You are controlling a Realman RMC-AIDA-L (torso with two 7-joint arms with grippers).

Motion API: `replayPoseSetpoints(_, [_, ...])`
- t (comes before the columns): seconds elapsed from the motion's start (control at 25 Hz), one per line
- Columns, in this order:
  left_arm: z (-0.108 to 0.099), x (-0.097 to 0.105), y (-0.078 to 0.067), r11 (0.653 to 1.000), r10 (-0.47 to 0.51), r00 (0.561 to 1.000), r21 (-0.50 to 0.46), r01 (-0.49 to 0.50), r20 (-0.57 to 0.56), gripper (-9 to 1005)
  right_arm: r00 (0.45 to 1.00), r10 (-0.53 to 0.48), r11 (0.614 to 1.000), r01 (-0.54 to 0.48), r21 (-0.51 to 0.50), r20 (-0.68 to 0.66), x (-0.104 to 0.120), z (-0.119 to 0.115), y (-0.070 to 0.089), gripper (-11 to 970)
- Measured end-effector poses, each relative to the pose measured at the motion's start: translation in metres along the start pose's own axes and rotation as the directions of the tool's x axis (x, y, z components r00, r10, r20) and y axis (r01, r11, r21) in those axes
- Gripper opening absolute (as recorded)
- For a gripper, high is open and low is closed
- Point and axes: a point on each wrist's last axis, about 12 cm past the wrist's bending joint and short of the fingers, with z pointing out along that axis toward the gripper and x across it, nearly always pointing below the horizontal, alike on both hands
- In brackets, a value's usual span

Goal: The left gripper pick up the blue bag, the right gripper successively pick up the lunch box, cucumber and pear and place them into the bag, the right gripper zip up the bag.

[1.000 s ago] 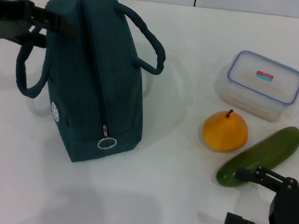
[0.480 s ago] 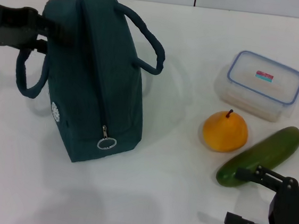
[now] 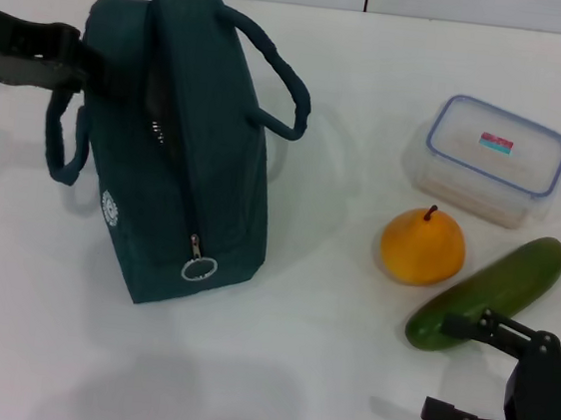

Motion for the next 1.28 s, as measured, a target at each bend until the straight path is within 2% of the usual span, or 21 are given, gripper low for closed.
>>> replayPoseSetpoints(0.04, [-0.001, 0.0, 0.0, 1.0, -0.001, 1.0, 0.001, 0.001, 0.003, 218, 1.0, 0.0, 1.0, 0.0, 0.0, 0.001, 0.0, 0.0, 0.0, 858])
replayPoseSetpoints(0.44, [0.0, 0.0, -0.001, 1.0, -0.004, 1.0, 0.02, 0.004, 0.005, 70, 1.0, 0.001, 1.0, -0.001, 0.011, 0.009, -0.001, -0.001, -0.001, 854])
replayPoseSetpoints(0.6, [-0.006, -0.001, -0.008, 0.993, 0.008, 0.999, 0.119, -0.013, 0.041, 52, 0.995, 0.03, 0.997, -0.037, 0.067, 0.099, -0.005, -0.002, -0.001, 853])
replayPoseSetpoints(0.72, [-0.01, 0.0, -0.012, 0.981, 0.013, 0.999, 0.191, -0.023, 0.051, 50, 0.966, 0.109, 0.979, -0.145, 0.144, 0.233, -0.009, -0.007, -0.002, 852])
replayPoseSetpoints(0.84, [-0.01, 0.001, -0.013, 0.978, 0.014, 0.999, 0.208, -0.023, 0.048, 49, 0.886, 0.26, 0.921, -0.347, 0.178, 0.385, -0.013, -0.017, -0.005, 851])
replayPoseSetpoints(0.92, [-0.009, 0.001, -0.014, 0.976, 0.016, 0.999, 0.215, -0.026, 0.05, 48, 0.832, 0.317, 0.885, -0.432, 0.175, 0.455, -0.014, -0.022, -0.005, 850])
replayPoseSetpoints(1.0, [-0.008, 0.001, -0.015, 0.975, 0.019, 0.999, 0.219, -0.03, 0.05, 46, 0.742, 0.394, 0.819, -0.551, 0.159, 0.543, -0.012, -0.031, -0.003, 850])
replayPoseSetpoints(1.04, [-0.008, 0.001, -0.015, 0.975, 0.021, 0.999, 0.221, -0.031, 0.049, 45, 0.709, 0.414, 0.795, -0.587, 0.153, 0.571, -0.011, -0.034, -0.003, 849])
replayPoseSetpoints(1.12, [-0.008, 0.001, -0.016, 0.975, 0.024, 0.999, 0.221, -0.034, 0.048, 45, 0.613, 0.458, 0.723, -0.678, 0.131, 0.644, -0.007, -0.043, -0.001, 849])
replayPoseSetpoints(1.28, [-0.007, 0.0, -0.017, 0.974, 0.029, 0.998, 0.222, -0.039, 0.047, 46, 0.475, 0.49, 0.609, -0.786, 0.102, 0.731, 0.001, -0.058, 0.003, 848])
